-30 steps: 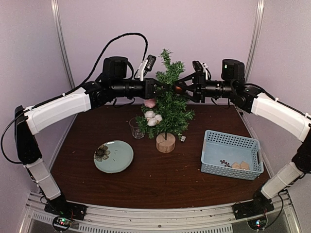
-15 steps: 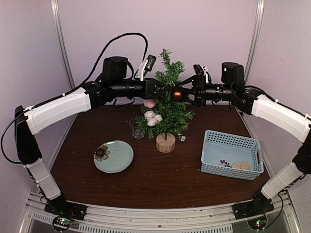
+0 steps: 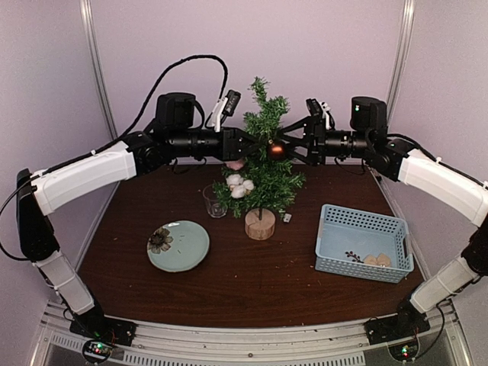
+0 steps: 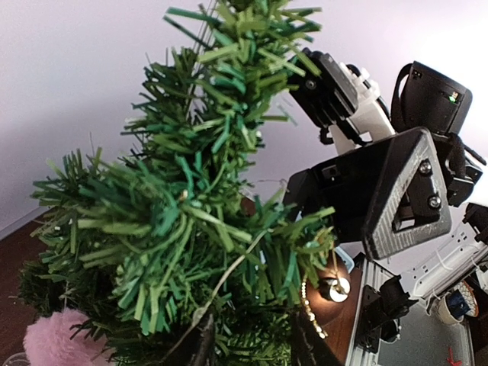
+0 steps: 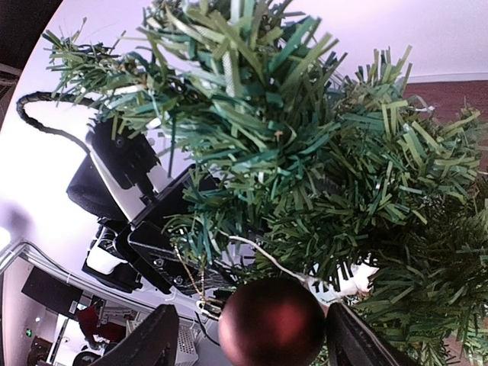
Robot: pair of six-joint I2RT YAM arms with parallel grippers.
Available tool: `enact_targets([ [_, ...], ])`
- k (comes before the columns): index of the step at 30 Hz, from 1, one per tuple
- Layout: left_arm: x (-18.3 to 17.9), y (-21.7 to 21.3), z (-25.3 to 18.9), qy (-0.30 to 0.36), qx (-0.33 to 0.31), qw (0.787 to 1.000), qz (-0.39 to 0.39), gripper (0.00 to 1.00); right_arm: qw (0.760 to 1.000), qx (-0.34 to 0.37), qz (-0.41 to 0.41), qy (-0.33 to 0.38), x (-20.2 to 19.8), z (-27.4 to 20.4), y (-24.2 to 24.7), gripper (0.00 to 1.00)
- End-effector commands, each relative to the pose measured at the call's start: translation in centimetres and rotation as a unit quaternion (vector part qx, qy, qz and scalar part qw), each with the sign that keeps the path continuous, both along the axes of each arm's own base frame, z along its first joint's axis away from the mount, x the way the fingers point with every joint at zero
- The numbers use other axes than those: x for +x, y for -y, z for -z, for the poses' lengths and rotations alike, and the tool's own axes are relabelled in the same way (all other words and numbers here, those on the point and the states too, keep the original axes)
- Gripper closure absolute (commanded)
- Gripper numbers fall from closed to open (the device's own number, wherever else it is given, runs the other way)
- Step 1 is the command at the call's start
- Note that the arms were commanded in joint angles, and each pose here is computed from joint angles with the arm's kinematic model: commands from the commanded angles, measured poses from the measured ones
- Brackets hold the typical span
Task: Decorate the small christmas tree
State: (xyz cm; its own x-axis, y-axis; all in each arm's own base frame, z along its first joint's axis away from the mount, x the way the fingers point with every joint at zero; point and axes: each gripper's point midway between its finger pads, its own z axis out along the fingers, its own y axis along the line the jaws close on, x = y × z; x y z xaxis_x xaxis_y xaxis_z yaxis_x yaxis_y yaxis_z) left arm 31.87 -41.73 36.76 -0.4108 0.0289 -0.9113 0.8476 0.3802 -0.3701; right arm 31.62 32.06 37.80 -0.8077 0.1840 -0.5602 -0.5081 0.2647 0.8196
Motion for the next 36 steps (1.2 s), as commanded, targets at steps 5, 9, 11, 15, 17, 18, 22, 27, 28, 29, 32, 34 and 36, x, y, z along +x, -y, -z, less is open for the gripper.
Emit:
enact_targets([
  [5, -0.4, -1.5, -1.1, 0.026, -0.005, 0.999, -0.019, 0.66, 0.999, 0.007, -0.003, 0.045, -0.9, -2.2, 0.6, 0.33],
  [9, -0.7, -1.7, -1.3, 0.036, -0.002, 0.999, -0.014, 0.66, 0.998, -0.007, 0.004, 0.057, -1.1, -2.5, 1.1, 0.33],
  [11, -0.8, -1.7, -1.4, 0.039, -0.001, 0.999, -0.01, 0.64, 0.998, -0.018, 0.013, 0.058, -1.0, -2.4, 1.5, 0.32],
  [15, -1.1, -1.8, -1.5, 0.045, -0.001, 0.999, -0.007, 0.63, 0.995, -0.047, 0.029, 0.078, -0.9, -2.8, 2.2, 0.32],
  [17, -1.1, -1.9, -1.6, 0.049, 0.0, 0.999, -0.007, 0.63, 0.994, -0.055, 0.031, 0.091, -0.9, -3.5, 2.3, 0.35],
  [18, -1.1, -1.9, -1.6, 0.05, 0.001, 0.999, -0.007, 0.63, 0.993, -0.056, 0.03, 0.096, -0.8, -3.8, 2.3, 0.37],
  [22, -1.2, -1.8, -1.7, 0.055, -0.002, 0.998, -0.003, 0.64, 0.993, -0.049, 0.022, 0.106, -0.7, -4.9, 1.8, 0.44],
  [27, -1.1, -1.7, -1.7, 0.054, -0.003, 0.999, -0.003, 0.64, 0.992, -0.049, 0.002, 0.115, -1.0, -5.4, 0.7, 0.58],
  [28, -1.2, -1.7, -1.8, 0.054, -0.005, 0.999, -0.002, 0.63, 0.992, -0.052, -0.003, 0.116, -1.1, -5.3, 0.5, 0.61],
  [29, -1.1, -1.7, -1.8, 0.054, -0.005, 0.999, -0.003, 0.64, 0.991, -0.055, -0.008, 0.118, -1.3, -5.2, 0.3, 0.62],
  [32, -1.1, -1.7, -1.8, 0.053, -0.006, 0.999, -0.004, 0.63, 0.991, -0.065, -0.017, 0.119, -1.3, -4.8, -0.2, 0.66],
  [34, -1.1, -1.6, -1.7, 0.053, -0.007, 0.999, -0.003, 0.63, 0.99, -0.069, -0.021, 0.121, -1.2, -4.5, -0.5, 0.68],
  [36, -1.0, -1.6, -1.8, 0.053, -0.008, 0.999, -0.003, 0.63, 0.989, -0.073, -0.026, 0.122, -1.2, -4.3, -0.7, 0.72],
])
